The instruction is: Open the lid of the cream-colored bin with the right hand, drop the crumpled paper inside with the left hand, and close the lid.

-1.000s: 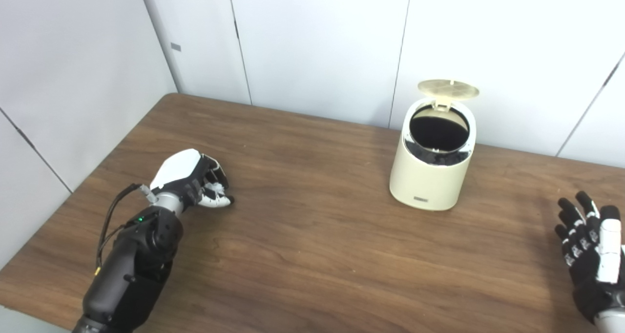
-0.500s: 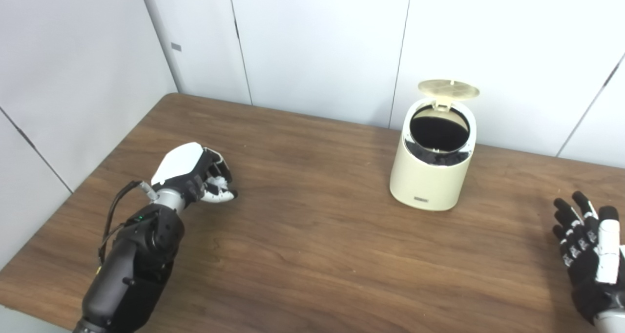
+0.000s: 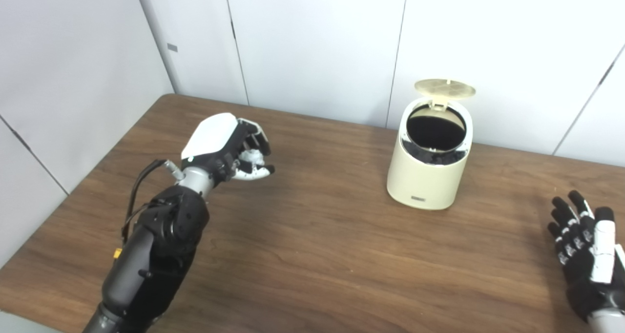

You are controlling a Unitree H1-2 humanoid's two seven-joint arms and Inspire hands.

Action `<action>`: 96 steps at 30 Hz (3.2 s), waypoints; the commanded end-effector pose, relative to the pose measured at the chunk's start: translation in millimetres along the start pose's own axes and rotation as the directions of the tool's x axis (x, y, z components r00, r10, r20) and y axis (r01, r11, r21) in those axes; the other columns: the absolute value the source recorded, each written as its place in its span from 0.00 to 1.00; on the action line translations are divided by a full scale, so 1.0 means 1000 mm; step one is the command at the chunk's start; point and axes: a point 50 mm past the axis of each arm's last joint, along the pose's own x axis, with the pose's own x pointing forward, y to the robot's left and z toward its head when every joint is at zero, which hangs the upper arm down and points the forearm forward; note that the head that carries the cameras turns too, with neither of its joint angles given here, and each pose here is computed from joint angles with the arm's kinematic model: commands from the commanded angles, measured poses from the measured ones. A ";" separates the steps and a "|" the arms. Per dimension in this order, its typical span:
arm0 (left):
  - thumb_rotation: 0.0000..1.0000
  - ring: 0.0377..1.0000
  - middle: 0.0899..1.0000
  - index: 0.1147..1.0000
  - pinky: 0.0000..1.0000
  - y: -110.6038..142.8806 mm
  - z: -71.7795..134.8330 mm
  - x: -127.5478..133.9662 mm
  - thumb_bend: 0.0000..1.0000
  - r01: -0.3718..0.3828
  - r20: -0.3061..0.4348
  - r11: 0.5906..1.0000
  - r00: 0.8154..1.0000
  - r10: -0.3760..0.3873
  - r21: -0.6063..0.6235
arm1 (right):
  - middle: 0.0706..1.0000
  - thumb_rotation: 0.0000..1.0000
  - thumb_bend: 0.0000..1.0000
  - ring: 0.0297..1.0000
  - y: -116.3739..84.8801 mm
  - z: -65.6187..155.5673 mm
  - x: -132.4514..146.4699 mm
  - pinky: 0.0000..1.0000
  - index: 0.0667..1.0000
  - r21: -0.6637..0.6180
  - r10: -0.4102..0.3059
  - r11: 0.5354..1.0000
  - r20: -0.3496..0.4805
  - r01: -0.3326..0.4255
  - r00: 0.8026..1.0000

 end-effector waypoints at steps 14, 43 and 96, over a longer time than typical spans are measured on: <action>0.00 0.37 0.41 0.44 0.31 0.023 0.063 0.038 0.47 -0.111 0.219 0.993 0.969 0.116 -0.035 | 0.90 1.00 0.59 0.95 0.022 -0.010 0.013 1.00 0.92 0.047 0.012 0.999 0.081 -0.016 0.997; 0.00 0.36 0.40 0.44 0.30 0.019 0.171 0.089 0.47 -0.131 0.387 0.989 0.910 0.149 -0.071 | 0.90 1.00 0.59 0.95 0.030 -0.009 0.007 1.00 0.92 0.013 -0.019 1.000 0.099 0.018 0.995; 0.00 0.35 0.45 0.45 0.27 -0.056 0.237 0.117 0.47 -0.052 0.433 0.992 0.896 0.096 -0.112 | 0.91 1.00 0.61 0.98 0.021 -0.009 0.005 1.00 0.92 -0.006 -0.019 1.000 0.068 0.019 0.997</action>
